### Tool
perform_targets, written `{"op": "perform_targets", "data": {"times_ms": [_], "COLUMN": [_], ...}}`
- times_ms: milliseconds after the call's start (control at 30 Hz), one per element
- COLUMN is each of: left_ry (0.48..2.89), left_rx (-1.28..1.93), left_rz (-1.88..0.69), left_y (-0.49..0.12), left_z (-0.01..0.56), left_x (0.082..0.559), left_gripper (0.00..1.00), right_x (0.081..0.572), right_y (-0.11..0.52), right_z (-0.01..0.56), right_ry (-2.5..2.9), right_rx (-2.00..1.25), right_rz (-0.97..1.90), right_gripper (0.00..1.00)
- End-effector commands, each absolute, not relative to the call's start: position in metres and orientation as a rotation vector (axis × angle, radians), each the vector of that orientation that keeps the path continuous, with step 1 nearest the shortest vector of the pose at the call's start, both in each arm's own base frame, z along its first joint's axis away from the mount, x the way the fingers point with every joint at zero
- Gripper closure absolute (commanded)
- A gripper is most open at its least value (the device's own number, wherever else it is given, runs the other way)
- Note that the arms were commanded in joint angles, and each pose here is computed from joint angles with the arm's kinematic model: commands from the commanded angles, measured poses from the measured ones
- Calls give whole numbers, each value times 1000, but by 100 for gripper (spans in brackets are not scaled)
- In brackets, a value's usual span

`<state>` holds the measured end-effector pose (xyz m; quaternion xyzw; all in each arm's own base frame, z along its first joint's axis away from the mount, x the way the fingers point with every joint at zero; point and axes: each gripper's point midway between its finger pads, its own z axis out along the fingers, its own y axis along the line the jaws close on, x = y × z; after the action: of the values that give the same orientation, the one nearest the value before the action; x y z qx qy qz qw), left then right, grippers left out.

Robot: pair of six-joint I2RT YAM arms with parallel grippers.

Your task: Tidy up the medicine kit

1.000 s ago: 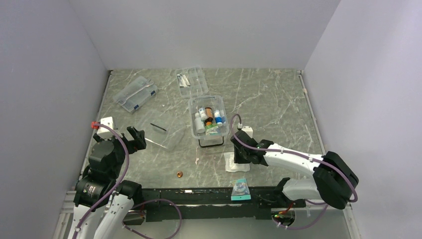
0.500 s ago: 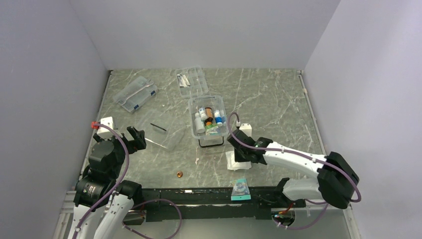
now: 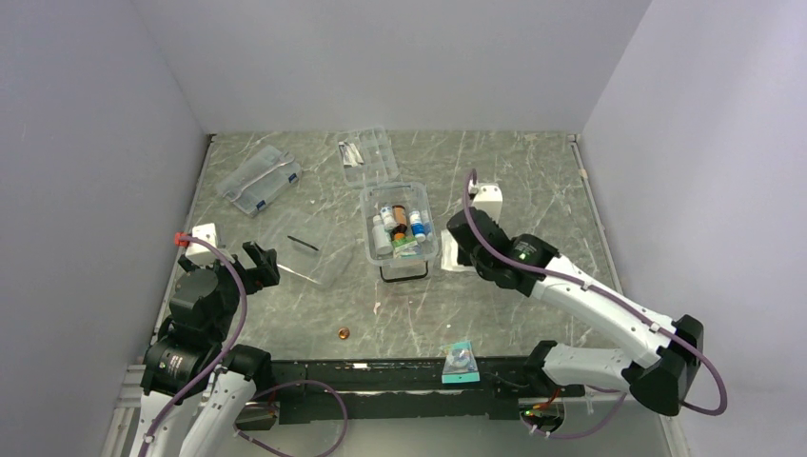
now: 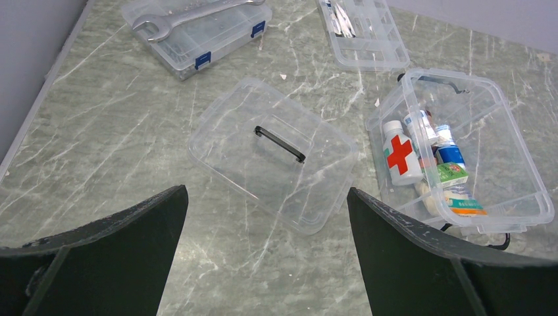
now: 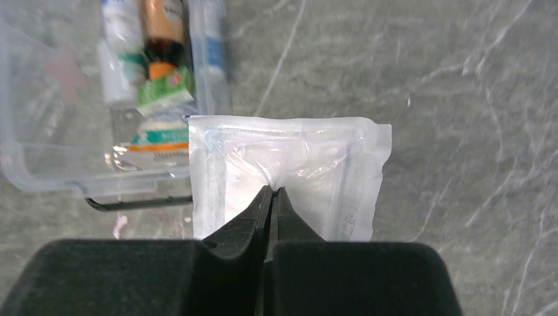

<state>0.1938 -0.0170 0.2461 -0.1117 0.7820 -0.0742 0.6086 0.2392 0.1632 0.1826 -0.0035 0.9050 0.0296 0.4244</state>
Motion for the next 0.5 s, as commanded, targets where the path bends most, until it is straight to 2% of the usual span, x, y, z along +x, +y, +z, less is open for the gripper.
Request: {"op": "perform_targets", "data": {"times_ms": [0, 167, 467], "left_ry": [1748, 1747, 1752], "left_rx": [-263, -266, -262], "left_rz": [-208, -205, -204], "left_y": [-19, -19, -19], "left_z": [265, 265, 264], "left_x": [195, 195, 196], "left_gripper": [1, 1, 1], "right_x": [265, 289, 328], "right_y": [175, 213, 271], "right_z": [227, 242, 226], "right_ry": [2153, 2121, 2146], "right_rx": [-29, -81, -150], "right_rz": [79, 171, 267], "right_gripper": [100, 100, 100]}}
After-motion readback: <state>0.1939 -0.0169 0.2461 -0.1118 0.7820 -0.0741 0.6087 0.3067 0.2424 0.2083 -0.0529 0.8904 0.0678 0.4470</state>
